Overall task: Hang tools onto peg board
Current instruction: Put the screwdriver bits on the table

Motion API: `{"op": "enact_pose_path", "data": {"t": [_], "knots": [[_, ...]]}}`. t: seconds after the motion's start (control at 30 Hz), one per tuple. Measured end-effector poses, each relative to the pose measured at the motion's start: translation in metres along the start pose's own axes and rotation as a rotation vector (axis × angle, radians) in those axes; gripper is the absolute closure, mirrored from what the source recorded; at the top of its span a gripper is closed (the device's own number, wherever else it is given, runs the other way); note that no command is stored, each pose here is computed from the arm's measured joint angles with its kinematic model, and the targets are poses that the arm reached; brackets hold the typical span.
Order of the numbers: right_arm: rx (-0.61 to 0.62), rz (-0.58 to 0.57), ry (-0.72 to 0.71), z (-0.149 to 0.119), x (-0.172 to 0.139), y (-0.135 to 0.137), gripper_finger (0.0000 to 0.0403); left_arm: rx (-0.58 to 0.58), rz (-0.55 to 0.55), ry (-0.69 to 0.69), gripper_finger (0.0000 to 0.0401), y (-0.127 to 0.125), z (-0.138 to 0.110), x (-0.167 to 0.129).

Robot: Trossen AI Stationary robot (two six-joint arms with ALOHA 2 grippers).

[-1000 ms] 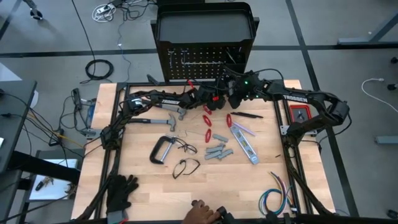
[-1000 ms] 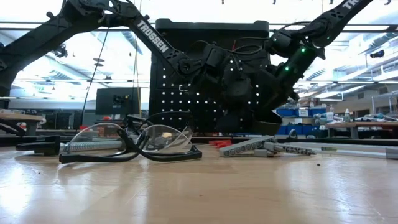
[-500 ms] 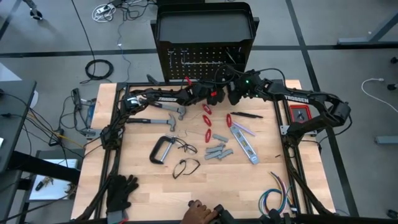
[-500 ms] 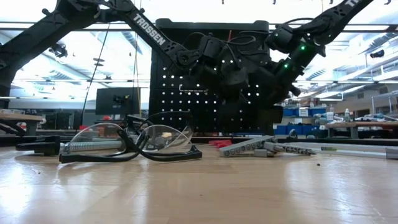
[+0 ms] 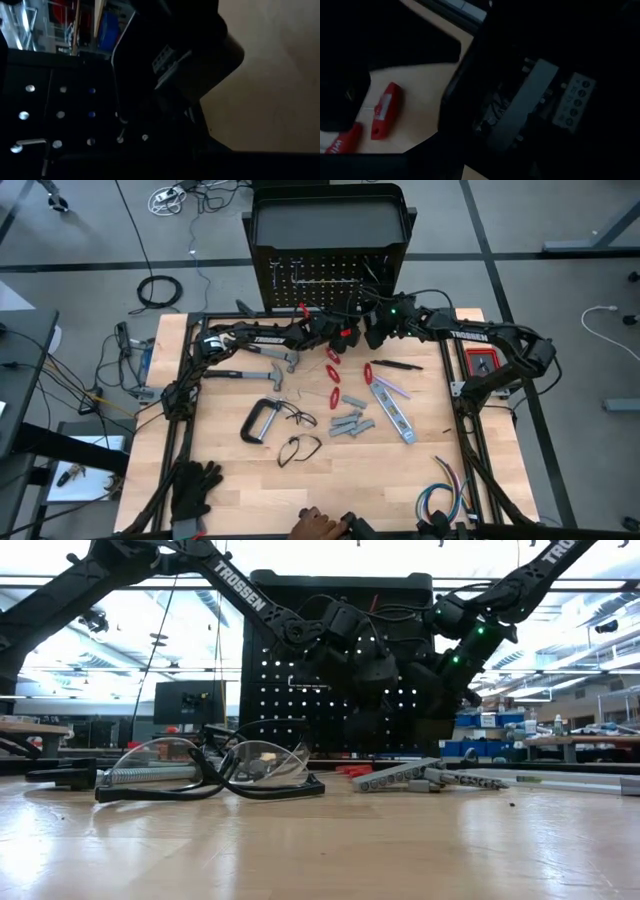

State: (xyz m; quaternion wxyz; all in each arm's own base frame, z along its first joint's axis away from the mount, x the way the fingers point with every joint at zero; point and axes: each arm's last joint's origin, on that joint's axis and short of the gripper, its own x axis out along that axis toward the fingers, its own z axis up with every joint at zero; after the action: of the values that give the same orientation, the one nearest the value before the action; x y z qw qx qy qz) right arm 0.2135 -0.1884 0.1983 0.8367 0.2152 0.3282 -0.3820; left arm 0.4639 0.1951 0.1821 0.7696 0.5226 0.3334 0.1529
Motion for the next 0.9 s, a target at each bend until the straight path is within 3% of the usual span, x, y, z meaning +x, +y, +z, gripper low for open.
{"op": "enact_pose_path", "data": {"t": [0.17, 0.43, 0.6, 0.9], "knots": [[0.007, -0.001, -0.021, 0.007, -0.007, -0.001, 0.0198, -0.014, -0.014, -0.045, 0.0385, -0.001, 0.008, -0.004], [-0.022, 0.028, 0.076, 0.015, -0.023, 0.011, 0.0199, -0.040, 0.001, -0.077, 0.0296, -0.002, 0.018, -0.007], [-0.068, 0.036, 0.156, 0.002, -0.034, 0.019, 0.0199, 0.052, -0.065, -0.105, 0.0249, -0.008, 0.018, -0.007], [-0.101, 0.071, 0.137, -0.020, -0.063, 0.022, 0.0199, 0.133, -0.078, -0.202, 0.0238, -0.008, 0.020, -0.007]]}}
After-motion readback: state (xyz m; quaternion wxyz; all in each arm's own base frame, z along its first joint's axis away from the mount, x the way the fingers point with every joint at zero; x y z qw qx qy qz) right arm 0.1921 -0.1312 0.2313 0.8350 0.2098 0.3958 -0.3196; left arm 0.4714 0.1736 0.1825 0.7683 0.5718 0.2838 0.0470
